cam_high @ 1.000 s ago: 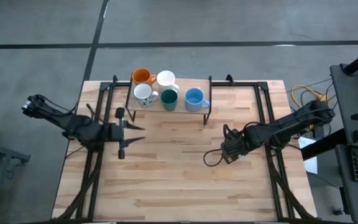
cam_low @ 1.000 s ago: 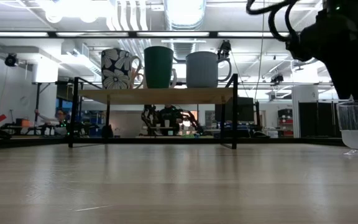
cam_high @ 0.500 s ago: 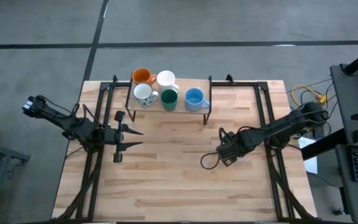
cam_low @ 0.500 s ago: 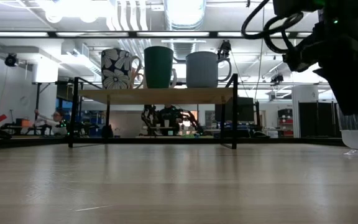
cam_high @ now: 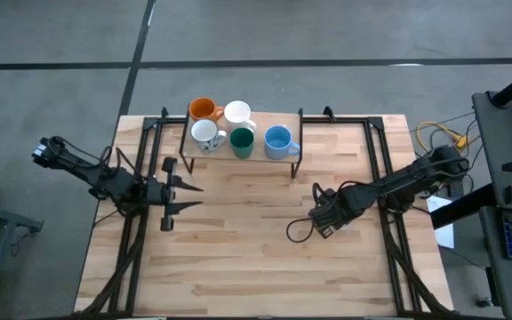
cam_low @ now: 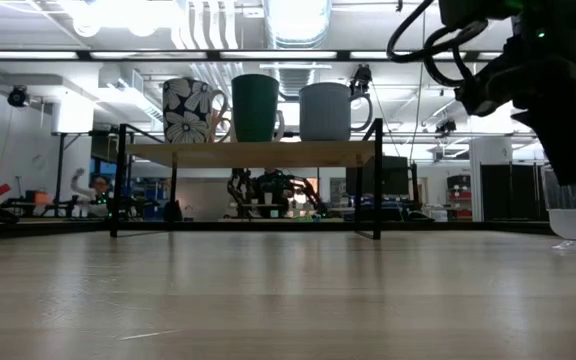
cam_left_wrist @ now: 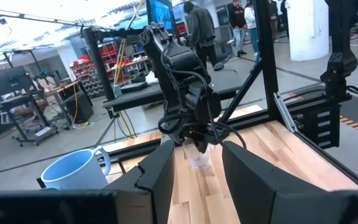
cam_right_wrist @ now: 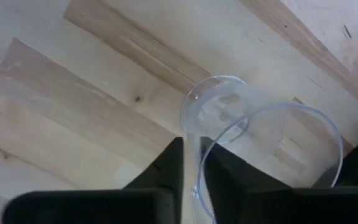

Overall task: Stack small to large cups/mugs on shelf
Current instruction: Put the transparent mug on the shelf

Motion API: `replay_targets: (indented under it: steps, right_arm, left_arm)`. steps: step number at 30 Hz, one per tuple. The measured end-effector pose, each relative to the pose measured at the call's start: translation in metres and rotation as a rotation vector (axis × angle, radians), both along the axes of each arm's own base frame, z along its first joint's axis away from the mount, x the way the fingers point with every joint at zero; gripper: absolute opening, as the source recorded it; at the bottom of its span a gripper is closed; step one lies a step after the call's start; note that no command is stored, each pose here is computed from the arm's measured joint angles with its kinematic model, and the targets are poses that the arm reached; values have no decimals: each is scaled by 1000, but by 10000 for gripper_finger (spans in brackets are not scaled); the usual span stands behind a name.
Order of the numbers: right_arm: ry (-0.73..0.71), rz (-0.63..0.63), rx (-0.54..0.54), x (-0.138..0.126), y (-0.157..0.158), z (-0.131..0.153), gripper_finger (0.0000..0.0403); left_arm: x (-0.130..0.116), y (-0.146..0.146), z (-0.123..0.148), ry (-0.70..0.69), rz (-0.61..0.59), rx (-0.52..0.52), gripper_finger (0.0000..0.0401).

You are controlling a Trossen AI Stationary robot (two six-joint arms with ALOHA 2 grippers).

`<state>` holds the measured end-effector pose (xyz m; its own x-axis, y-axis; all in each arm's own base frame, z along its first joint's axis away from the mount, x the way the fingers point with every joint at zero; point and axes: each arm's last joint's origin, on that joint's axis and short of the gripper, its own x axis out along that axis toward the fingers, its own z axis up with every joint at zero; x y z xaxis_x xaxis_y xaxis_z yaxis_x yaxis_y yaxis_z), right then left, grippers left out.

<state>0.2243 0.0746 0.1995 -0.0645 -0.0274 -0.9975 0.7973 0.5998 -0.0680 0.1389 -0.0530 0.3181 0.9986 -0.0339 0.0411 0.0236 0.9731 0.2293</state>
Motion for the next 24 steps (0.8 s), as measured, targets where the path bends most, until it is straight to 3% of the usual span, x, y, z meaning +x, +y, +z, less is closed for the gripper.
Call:
replay_targets:
  steps: [4, 14, 20, 24]
  right_arm:
    - [-4, 9, 9, 0, 0, 2, 13]
    - [50, 74, 5, 2, -1, 37, 9]
    - [86, 210, 17, 4, -13, 83, 9]
    - [20, 405, 46, 10, -22, 112, 9]
  left_arm:
    - [0, 0, -3, 7, 0, 4, 122]
    - [0, 0, -5, 12, 0, 7, 122]
    - [1, 0, -7, 19, 1, 10, 122]
    - [1, 0, -9, 24, 1, 11, 122]
